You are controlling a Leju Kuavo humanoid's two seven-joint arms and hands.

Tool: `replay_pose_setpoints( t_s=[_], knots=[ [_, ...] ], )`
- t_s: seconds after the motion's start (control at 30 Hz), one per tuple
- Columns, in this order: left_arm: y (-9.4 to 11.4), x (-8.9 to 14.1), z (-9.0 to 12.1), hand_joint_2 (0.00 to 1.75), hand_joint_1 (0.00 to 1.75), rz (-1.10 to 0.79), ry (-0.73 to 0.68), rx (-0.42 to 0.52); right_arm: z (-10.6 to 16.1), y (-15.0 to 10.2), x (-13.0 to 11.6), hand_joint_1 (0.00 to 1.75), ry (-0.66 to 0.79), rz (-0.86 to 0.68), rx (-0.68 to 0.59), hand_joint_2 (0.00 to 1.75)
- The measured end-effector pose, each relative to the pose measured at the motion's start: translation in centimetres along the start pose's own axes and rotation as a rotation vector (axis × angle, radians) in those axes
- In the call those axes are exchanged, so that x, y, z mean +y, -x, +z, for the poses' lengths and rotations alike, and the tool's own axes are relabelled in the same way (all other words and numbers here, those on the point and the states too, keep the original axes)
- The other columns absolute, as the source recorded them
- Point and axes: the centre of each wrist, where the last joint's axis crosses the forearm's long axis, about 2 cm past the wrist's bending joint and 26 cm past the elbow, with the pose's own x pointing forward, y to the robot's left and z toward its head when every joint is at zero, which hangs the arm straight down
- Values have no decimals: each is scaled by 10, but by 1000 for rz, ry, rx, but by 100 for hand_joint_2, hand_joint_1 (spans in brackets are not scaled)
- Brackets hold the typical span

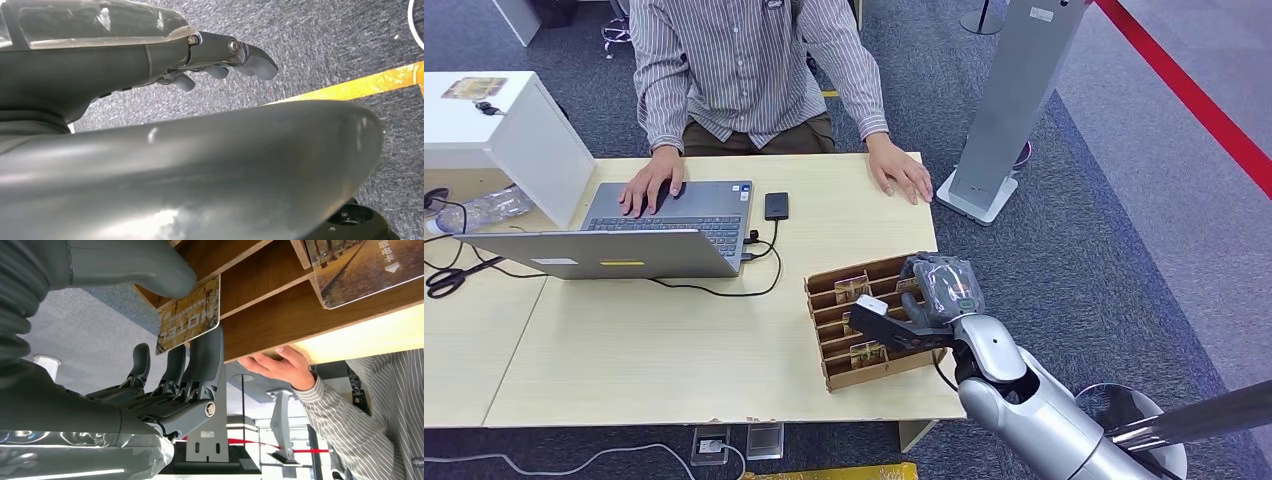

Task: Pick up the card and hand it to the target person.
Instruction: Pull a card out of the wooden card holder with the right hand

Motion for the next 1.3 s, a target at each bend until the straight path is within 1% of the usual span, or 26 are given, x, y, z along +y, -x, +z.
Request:
replay_pose_setpoints(
  t_s=[0.1, 0.23, 0.27, 0.4, 0.53, 0.73, 0.9, 1.3],
  knots=[
    [0, 0, 0, 0, 0, 0, 0, 0, 0, 0, 0, 91, 0, 0, 0, 175],
    [0, 0, 0, 0, 0, 0, 0, 0, 0, 1, 0, 119, 1, 0, 5, 175],
    [0, 0, 0, 0, 0, 0, 0, 0, 0, 1, -1, 121, 2, 0, 7, 175],
    [0, 0, 0, 0, 0, 0, 0, 0, -1, 2, -1, 113, 5, 0, 14, 175],
    [0, 0, 0, 0, 0, 0, 0, 0, -2, 4, -2, 126, 6, -3, 24, 175],
    [0, 0, 0, 0, 0, 0, 0, 0, -2, 5, -2, 128, 5, -9, 29, 175],
    [0, 0, 0, 0, 0, 2, 0, -3, -3, 7, -2, 137, 4, -14, 32, 175],
    [0, 0, 0, 0, 0, -5, -1, -19, -3, 8, -2, 136, 13, -26, 25, 175]
  ],
)
